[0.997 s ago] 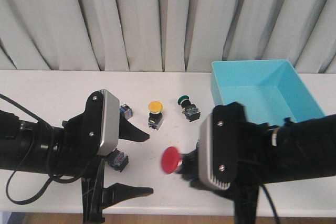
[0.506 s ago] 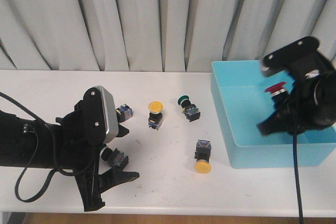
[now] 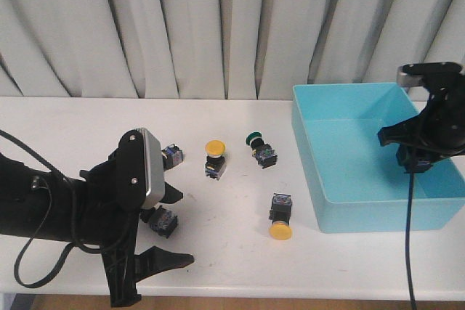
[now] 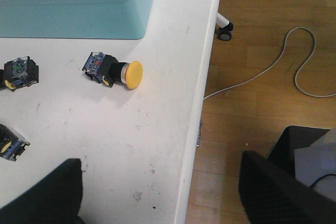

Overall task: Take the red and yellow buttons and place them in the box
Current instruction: 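Move the red button with the right gripper over the blue box, then lower the red button into the box and open the right gripper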

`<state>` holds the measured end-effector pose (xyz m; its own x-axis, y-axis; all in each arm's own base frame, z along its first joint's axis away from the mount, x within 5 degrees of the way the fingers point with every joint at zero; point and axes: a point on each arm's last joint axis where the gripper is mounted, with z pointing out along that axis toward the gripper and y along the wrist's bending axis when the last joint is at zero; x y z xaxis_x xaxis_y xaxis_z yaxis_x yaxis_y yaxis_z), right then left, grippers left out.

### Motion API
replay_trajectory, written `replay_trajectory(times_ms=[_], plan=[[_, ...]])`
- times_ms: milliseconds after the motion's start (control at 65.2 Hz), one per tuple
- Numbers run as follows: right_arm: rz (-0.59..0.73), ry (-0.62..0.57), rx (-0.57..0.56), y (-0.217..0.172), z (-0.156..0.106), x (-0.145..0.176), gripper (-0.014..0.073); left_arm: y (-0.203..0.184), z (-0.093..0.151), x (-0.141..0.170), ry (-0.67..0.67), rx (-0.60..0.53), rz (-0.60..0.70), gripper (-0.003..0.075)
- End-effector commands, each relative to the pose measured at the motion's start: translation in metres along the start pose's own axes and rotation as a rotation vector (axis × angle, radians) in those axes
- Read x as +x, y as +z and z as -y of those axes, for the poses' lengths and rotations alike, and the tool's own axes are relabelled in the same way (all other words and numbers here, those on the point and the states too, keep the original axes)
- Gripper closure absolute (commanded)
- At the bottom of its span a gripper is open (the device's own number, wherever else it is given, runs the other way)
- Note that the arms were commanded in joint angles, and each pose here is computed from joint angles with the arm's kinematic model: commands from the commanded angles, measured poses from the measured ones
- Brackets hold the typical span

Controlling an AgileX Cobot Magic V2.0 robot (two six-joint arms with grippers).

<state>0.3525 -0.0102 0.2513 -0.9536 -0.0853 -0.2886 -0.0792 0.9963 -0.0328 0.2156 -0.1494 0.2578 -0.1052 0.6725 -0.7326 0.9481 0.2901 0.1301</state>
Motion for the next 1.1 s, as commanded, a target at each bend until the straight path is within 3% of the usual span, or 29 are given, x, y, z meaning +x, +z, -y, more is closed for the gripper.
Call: replay_trajectory(times_ms=[0,337,721,1089], plan=[[0.063,-0.006,-0.001,-0.002,0.004,-0.017,0.0351,-0.009,-0.001,-0.013,-0.012,-0.027,0.059,0.0145],[-0.049,0.0,-0.021,0.06,0.005,-0.032,0.0351,-0.009,-0.001,-0.013,-0.012,-0.027,0.059,0.0145],[-0.126,0.0,-0.03,0.091,0.005,-0.028,0.0338,-0.009,-0.001,-0.013,-0.012,-0.028,0.059,0.0145],[-0.12,-0.001,-0.029,0.09,0.005,-0.029,0.0118,-0.009,-0.001,-0.013,-0.012,-0.029,0.059,0.0145]])
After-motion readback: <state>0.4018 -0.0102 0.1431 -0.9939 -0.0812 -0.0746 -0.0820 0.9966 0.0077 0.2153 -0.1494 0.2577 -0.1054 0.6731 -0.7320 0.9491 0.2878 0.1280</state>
